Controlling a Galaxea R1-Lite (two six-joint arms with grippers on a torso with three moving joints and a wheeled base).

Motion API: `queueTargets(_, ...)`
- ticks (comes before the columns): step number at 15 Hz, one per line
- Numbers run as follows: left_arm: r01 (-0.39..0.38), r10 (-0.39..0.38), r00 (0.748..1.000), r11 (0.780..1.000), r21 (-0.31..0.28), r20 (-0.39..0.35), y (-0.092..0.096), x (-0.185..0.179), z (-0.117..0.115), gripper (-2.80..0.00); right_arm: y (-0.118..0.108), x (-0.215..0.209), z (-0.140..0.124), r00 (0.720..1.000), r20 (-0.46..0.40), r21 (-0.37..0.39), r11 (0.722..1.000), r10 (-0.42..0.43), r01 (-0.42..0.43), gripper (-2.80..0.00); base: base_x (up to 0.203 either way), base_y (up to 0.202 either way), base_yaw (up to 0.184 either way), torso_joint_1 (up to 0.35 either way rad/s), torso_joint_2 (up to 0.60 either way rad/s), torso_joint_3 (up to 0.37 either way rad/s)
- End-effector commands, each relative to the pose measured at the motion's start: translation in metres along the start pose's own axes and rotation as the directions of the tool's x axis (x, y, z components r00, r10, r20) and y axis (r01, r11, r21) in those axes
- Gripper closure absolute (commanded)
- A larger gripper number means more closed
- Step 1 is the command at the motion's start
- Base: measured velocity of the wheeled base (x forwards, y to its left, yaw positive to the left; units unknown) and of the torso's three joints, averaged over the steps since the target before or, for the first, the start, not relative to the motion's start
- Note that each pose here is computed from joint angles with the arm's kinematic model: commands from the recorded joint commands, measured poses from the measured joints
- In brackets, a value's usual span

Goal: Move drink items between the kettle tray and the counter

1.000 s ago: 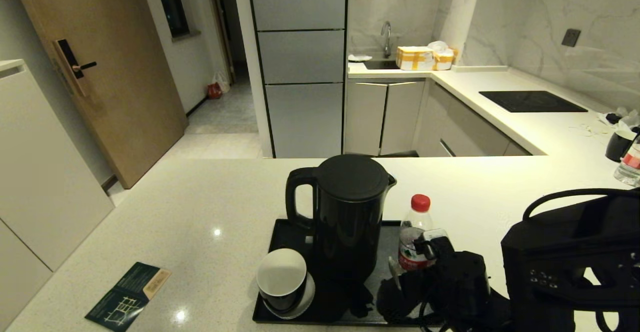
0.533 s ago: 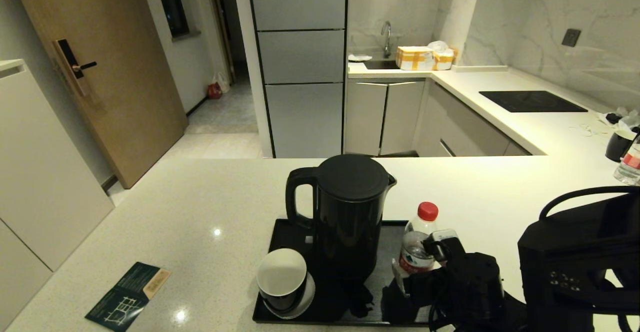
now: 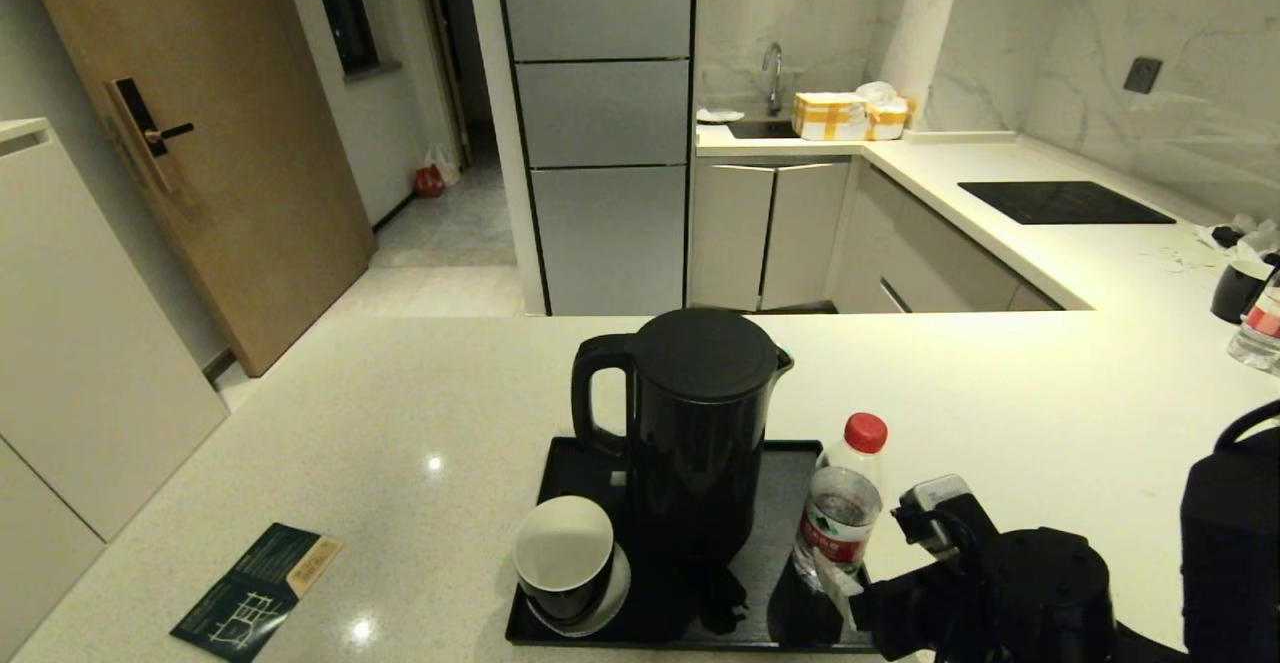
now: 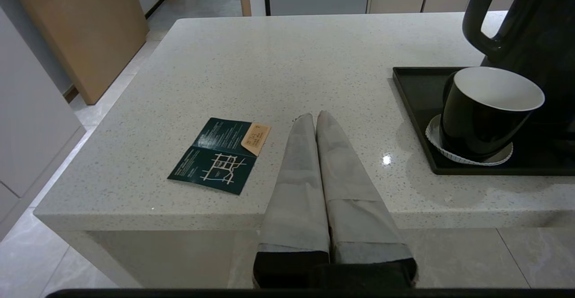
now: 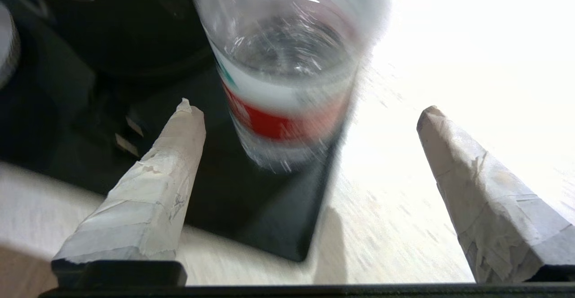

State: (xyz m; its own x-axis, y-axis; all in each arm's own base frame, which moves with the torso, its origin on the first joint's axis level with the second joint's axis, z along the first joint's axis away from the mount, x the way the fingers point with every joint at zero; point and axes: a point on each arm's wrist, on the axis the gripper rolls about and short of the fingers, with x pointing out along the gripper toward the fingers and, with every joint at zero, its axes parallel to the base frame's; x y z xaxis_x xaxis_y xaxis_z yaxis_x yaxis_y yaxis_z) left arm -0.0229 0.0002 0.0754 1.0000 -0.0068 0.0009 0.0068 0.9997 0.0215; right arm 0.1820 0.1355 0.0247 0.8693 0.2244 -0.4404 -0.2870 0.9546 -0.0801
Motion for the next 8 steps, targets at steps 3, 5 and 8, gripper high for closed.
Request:
queueTargets(3, -0.001, 0.001, 1.000, 1.000, 0.000, -0.001, 0.000, 0.000, 0.000, 0.00, -0.011, -0.033, 0.021, 0.993, 0.117, 0.043, 0.999, -0.009, 0.003, -2.80, 0.000, 0.000, 0.000, 0.000, 0.00, 0.000)
queueTargets(5, -0.001, 0.001, 1.000, 1.000, 0.000, -0.001, 0.000, 0.000, 0.000, 0.00, -0.022, -0.044, 0.033, 0.982, 0.176, 0.084, 0.995, -0.068, 0.053, 0.00, 0.000, 0.000, 0.000, 0.000, 0.00, 0.000)
queueTargets(8, -0.001, 0.001, 1.000, 1.000, 0.000, -0.001, 0.000, 0.000, 0.000, 0.00, -0.055, -0.039, 0.047, 0.943, 0.207, 0.165, 0.959, -0.262, 0.231, 0.00, 0.000, 0.000, 0.000, 0.000, 0.00, 0.000)
